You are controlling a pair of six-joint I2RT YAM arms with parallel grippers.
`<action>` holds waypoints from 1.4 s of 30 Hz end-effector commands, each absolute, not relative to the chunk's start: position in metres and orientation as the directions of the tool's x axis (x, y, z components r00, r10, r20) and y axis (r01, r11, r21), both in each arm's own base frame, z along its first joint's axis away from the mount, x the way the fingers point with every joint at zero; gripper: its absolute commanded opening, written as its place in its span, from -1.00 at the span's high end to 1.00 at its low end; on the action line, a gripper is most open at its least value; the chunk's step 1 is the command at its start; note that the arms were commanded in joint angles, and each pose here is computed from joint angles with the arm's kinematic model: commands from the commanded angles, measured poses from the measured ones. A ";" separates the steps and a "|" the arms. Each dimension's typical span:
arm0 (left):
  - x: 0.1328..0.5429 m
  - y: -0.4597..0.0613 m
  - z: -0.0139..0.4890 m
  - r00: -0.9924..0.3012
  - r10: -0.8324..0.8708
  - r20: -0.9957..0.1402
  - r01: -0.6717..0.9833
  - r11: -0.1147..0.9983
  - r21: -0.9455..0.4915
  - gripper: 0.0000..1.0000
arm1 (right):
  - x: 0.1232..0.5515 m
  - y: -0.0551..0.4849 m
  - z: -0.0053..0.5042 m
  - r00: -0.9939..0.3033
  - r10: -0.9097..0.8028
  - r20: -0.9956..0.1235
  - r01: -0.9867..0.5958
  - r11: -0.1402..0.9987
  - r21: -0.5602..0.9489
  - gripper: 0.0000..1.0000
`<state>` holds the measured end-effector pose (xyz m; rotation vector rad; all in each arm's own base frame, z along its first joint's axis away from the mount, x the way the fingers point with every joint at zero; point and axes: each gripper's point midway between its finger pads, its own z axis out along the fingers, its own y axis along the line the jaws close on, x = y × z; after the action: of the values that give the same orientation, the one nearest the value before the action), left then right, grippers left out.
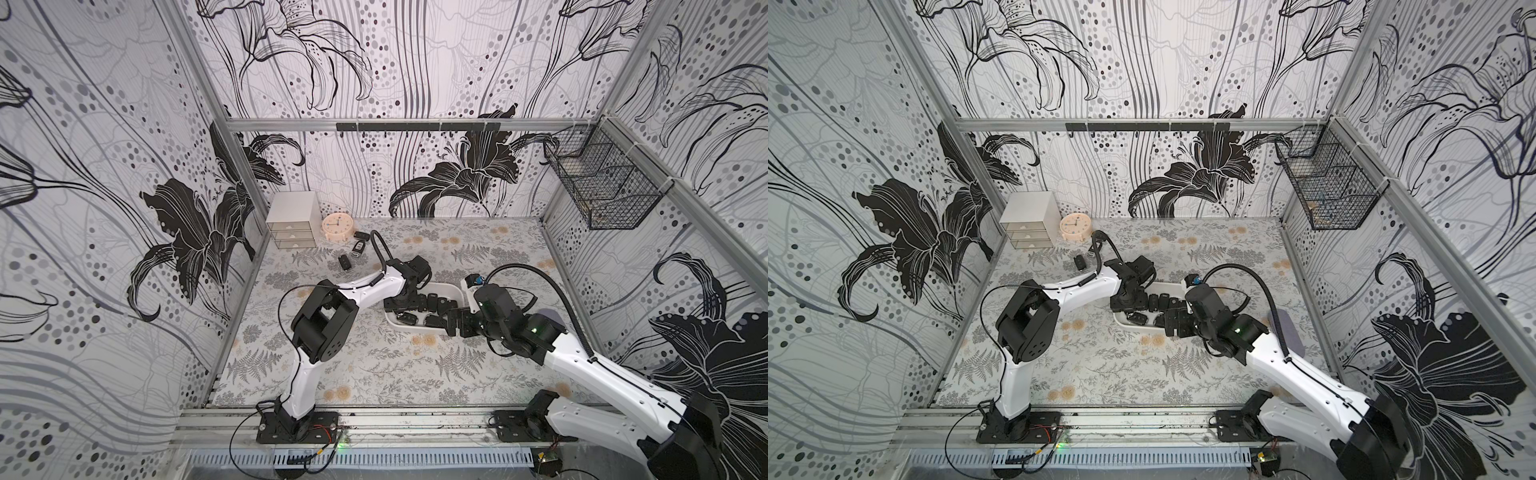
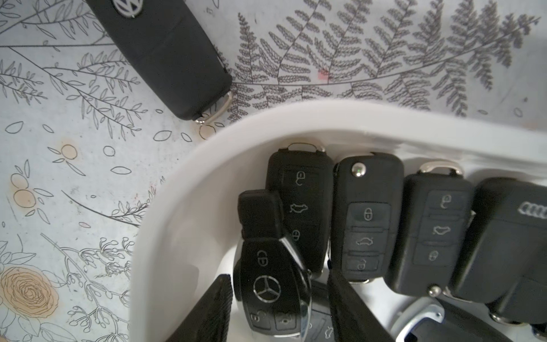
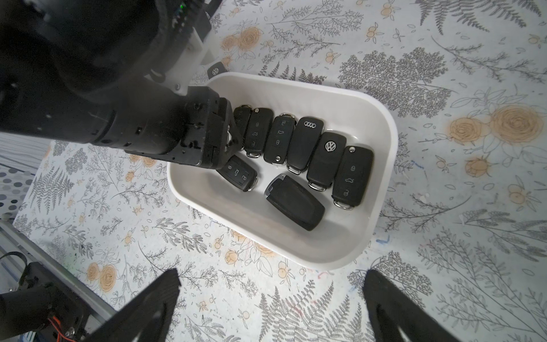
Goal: Place the car key into the storage box
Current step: Place the car key in the storage box.
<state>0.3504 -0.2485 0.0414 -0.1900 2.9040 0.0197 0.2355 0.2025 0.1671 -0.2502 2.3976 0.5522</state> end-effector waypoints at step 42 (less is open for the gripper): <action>0.353 -0.235 0.046 -0.953 -0.175 -0.246 -0.172 0.985 -0.033 0.59 | 0.251 0.222 0.183 -0.741 -0.067 -0.668 -0.364 0.876 0.316 -1.00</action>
<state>0.3489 -0.2353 0.0560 -0.2354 2.8801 -0.0081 0.2474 0.2160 0.1720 -0.2850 2.3906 0.5561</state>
